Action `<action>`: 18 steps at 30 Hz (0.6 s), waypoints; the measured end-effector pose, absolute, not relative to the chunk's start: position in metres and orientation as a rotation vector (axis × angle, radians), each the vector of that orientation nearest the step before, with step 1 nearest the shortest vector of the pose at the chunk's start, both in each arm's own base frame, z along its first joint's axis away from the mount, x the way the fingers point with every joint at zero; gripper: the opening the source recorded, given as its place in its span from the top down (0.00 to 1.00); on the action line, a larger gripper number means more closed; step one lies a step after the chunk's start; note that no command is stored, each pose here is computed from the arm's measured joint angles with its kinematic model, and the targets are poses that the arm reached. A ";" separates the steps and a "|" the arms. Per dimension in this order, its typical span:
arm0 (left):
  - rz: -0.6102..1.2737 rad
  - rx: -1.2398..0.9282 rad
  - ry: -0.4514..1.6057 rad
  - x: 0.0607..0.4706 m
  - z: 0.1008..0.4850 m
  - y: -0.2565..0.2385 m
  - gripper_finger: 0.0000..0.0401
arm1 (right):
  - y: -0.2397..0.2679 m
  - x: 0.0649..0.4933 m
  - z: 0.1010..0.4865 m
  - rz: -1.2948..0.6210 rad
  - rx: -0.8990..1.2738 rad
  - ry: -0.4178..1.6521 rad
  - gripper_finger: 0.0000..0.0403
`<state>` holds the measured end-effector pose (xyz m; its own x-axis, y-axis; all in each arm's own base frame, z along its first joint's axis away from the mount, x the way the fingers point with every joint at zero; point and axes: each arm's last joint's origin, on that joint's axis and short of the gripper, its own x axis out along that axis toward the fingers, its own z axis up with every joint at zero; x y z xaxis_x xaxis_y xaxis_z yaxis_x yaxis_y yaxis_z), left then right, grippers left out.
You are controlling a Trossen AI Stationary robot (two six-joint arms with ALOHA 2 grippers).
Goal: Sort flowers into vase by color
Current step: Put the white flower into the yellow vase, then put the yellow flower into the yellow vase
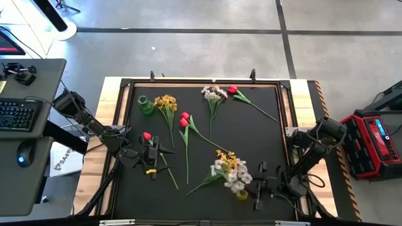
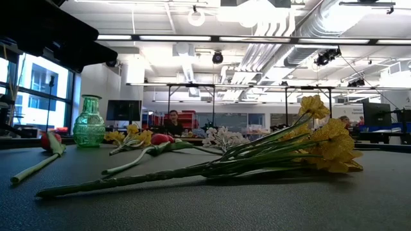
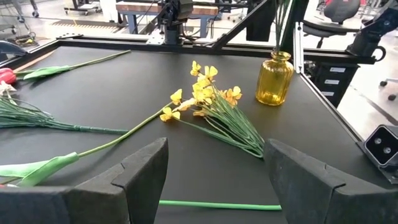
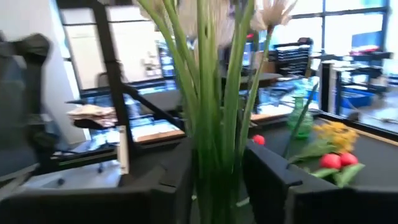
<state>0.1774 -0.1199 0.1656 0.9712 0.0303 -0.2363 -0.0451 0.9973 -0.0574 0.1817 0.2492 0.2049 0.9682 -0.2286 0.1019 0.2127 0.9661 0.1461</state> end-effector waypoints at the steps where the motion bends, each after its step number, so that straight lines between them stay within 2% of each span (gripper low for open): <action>1: 0.036 -0.063 0.238 0.177 0.166 -0.120 0.37 | 0.250 0.180 0.205 -0.246 0.138 -0.111 0.66; 8: 0.034 -0.063 0.238 0.177 0.166 -0.120 0.37 | 0.264 0.164 0.214 -0.298 0.153 -0.086 0.53; 13: 0.024 -0.050 0.241 0.176 0.165 -0.122 0.37 | 0.285 0.160 0.239 -0.405 0.105 -0.030 0.52; 18: 0.025 0.006 0.255 0.177 0.169 -0.127 0.37 | 0.305 0.164 0.275 -0.407 0.073 -0.016 0.52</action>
